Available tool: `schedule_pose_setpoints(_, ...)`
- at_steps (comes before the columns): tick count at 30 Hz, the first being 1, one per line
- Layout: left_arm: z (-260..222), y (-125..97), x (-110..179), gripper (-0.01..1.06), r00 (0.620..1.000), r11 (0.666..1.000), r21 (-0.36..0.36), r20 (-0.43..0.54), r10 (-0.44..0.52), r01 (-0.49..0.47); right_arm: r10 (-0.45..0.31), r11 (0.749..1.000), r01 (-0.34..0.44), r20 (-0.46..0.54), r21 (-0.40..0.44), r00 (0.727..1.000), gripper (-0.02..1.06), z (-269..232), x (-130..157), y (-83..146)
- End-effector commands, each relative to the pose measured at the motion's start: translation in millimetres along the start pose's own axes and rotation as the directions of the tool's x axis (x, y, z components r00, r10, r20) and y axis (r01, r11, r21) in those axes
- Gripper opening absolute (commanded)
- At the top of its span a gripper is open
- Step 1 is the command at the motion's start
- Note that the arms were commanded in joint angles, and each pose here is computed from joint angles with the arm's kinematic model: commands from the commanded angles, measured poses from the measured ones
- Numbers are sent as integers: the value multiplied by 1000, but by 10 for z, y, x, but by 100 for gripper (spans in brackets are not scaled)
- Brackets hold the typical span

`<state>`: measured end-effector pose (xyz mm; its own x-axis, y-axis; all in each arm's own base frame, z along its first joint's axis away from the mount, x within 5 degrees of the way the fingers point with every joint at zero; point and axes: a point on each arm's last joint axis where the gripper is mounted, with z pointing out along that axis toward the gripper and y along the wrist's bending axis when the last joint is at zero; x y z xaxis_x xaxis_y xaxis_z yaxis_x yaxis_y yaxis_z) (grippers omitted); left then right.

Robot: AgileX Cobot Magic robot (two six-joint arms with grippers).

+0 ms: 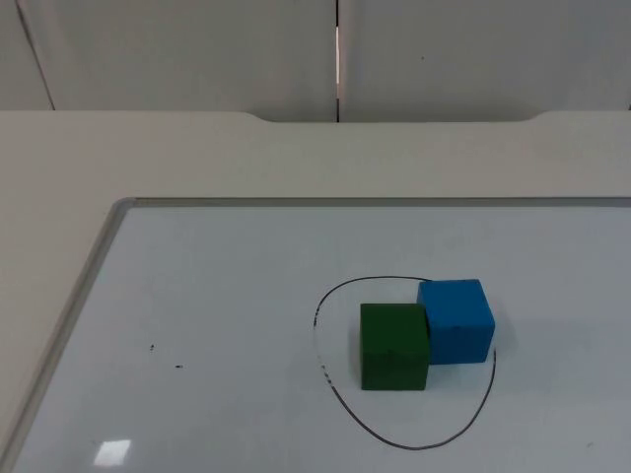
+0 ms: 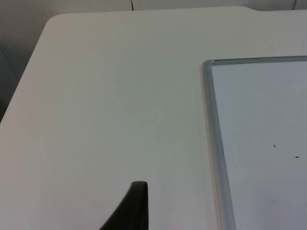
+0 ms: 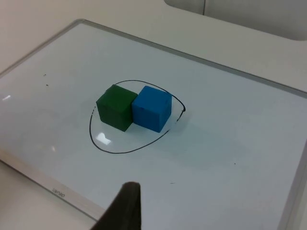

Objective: Push the two cubes into the marked area.

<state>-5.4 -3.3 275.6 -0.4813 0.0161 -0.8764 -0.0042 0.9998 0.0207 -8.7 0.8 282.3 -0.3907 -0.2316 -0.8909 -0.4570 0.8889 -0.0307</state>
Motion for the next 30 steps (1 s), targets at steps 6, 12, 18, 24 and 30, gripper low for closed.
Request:
schedule_pose_setpoints(6,9,3,6,105,1000,1000,-7,8,-8,8,-5,1000,5,-5,-1,1000,105,10,18,3)
schedule_pose_setpoints(12,9,3,6,105,1000,1000,-7,8,-8,8,-4,1000,4,-5,-3,1000,105,10,17,5)
schedule_pose_setpoints(18,9,3,6,105,1000,1000,-7,8,-8,8,-4,1000,4,-5,-3,1000,105,10,17,5)
schedule_pose_setpoints(24,9,3,6,105,1000,1000,-7,8,-8,8,-4,1000,4,-5,-3,1000,105,10,17,5)
schedule_pose_setpoints(30,9,3,6,105,1000,1000,-7,8,-8,8,4,1000,-4,-5,-3,1000,105,10,17,5)
